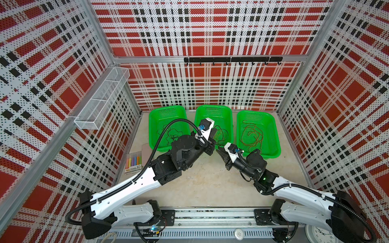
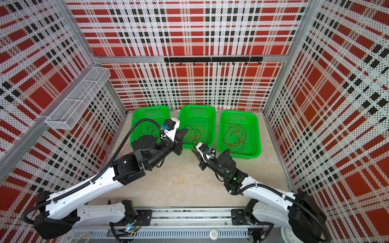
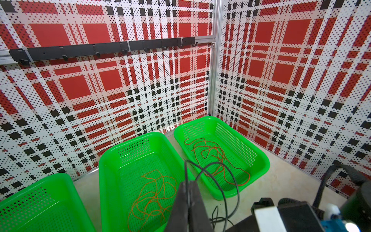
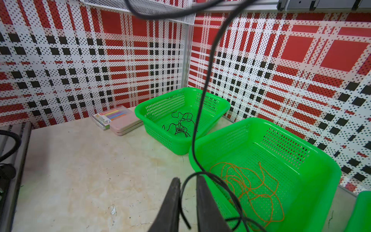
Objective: Untangle and sort cables by color
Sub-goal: Straighten the cable.
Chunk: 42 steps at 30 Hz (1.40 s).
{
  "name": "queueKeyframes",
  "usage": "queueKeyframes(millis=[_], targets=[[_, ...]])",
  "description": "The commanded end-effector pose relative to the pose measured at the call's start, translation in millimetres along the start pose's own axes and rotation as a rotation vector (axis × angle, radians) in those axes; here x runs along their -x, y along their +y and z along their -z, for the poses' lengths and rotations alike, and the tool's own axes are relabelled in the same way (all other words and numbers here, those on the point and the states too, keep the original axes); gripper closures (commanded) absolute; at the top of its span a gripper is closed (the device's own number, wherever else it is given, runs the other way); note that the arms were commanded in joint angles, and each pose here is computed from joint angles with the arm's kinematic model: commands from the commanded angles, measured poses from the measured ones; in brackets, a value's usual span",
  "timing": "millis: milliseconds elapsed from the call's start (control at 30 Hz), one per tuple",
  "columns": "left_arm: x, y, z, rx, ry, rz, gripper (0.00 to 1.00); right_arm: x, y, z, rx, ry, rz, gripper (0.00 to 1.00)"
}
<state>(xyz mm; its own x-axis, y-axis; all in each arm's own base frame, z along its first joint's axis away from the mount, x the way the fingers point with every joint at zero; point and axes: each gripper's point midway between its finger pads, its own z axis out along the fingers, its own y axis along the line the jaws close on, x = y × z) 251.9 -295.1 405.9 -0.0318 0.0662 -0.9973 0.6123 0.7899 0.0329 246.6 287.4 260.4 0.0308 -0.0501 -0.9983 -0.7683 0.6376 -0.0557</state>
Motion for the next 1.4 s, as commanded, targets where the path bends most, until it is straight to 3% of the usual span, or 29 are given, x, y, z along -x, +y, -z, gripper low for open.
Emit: queueKeyframes(millis=[0,233,433,833,1167,1367], targets=[[18.4,0.7,4.4,0.004,-0.047,0.005,1.00,14.0,-2.2,-3.6,-0.016,-0.040,-0.011,0.87],[19.0,5.6,8.3,0.024,-0.050,-0.011,1.00,12.5,-4.2,-0.3,-0.027,-0.042,-0.033,1.00],[21.1,25.2,7.6,0.059,-0.059,-0.014,1.00,2.9,-5.6,10.0,-0.040,-0.032,-0.091,1.00],[69.0,167.7,25.3,0.255,-0.194,0.051,1.00,-54.6,-34.5,48.9,-0.214,0.040,-0.303,1.00],[74.5,265.3,46.9,0.486,-0.194,0.002,1.00,-107.3,-49.2,56.5,-0.288,0.219,-0.376,1.00],[79.1,301.2,58.8,0.553,-0.201,-0.014,1.00,-125.9,-52.5,48.6,-0.289,0.291,-0.398,1.00]])
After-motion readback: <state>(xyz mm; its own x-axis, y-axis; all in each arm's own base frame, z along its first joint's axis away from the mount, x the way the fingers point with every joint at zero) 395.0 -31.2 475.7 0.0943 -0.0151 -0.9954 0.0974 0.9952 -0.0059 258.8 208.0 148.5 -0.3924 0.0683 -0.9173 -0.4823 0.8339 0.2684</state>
